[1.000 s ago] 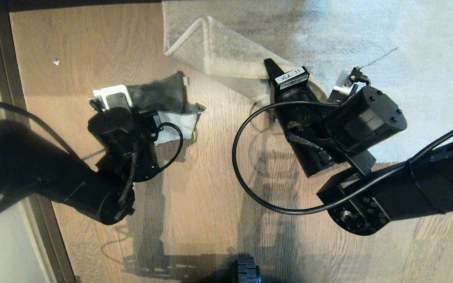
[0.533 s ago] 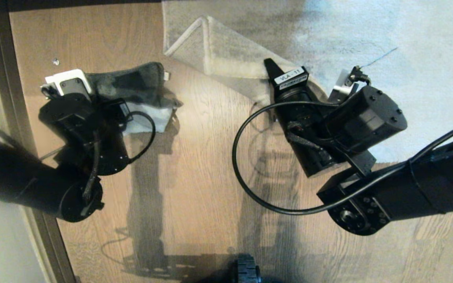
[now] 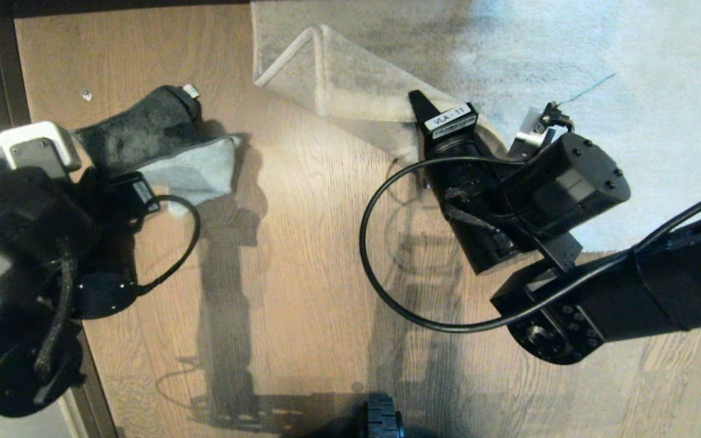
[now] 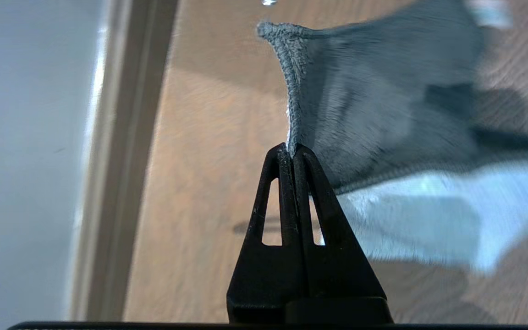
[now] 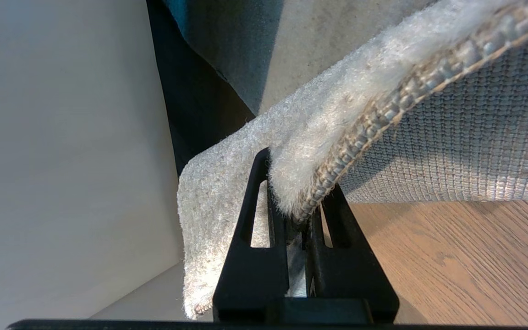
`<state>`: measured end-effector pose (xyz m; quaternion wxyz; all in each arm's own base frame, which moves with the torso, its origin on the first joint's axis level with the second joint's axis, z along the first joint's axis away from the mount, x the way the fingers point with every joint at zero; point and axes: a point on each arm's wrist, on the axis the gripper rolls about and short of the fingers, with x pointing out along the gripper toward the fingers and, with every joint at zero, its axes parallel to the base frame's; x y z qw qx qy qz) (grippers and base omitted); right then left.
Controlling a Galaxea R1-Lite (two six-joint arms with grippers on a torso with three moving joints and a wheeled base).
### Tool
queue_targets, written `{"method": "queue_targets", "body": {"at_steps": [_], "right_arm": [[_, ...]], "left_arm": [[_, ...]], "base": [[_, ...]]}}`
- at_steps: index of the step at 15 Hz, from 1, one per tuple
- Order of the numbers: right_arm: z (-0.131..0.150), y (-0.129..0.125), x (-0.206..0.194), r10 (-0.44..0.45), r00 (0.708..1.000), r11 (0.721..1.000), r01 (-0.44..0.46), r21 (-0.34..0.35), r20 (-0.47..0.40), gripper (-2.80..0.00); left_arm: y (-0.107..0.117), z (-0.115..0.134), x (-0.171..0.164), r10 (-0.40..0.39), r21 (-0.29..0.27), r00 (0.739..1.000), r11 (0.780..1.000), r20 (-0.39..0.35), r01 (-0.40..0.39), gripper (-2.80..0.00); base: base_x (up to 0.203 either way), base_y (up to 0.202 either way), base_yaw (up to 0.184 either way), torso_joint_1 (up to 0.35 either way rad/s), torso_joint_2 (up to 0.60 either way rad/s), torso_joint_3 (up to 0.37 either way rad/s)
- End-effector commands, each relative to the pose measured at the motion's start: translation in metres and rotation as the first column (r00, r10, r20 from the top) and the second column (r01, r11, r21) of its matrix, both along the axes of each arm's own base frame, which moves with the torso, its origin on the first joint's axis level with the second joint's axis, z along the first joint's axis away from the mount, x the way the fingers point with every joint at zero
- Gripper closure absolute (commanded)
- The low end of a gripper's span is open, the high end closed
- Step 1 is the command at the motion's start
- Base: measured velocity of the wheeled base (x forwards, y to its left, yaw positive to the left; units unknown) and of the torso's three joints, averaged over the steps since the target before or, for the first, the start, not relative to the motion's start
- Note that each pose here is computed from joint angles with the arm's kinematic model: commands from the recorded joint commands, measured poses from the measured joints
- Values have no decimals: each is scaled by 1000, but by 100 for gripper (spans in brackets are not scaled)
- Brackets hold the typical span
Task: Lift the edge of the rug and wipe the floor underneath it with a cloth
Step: Wipe the floor under the carpet with a rag
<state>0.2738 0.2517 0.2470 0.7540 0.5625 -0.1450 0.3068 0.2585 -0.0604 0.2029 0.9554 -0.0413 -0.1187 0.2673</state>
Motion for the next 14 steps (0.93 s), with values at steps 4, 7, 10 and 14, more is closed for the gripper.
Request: {"method": "queue_targets", "body": {"at_steps": [4, 7, 10, 14], "right_arm": [[4, -2, -2, 4, 999, 999, -5, 39, 35, 0], [5, -2, -2, 6, 999, 999, -7, 39, 36, 0], [4, -2, -2, 6, 999, 999, -7, 39, 32, 0], [2, -1, -1, 7, 1000, 999, -9, 39, 29, 0]], "left_arm": [[-5, 2, -47, -78, -2, 997, 997, 7, 78, 0], [-26, -3, -61, -183, 3, 983, 983, -16, 183, 0], [-56, -4, -71, -315, 8, 949, 949, -25, 315, 0], [-106, -9, -85, -499, 17, 865, 866, -46, 501, 0]], "base": [[0, 0, 0, 0, 0, 0], [0, 0, 0, 0, 0, 0], [0, 0, 0, 0, 0, 0], [0, 0, 0, 0, 0, 0]]}}
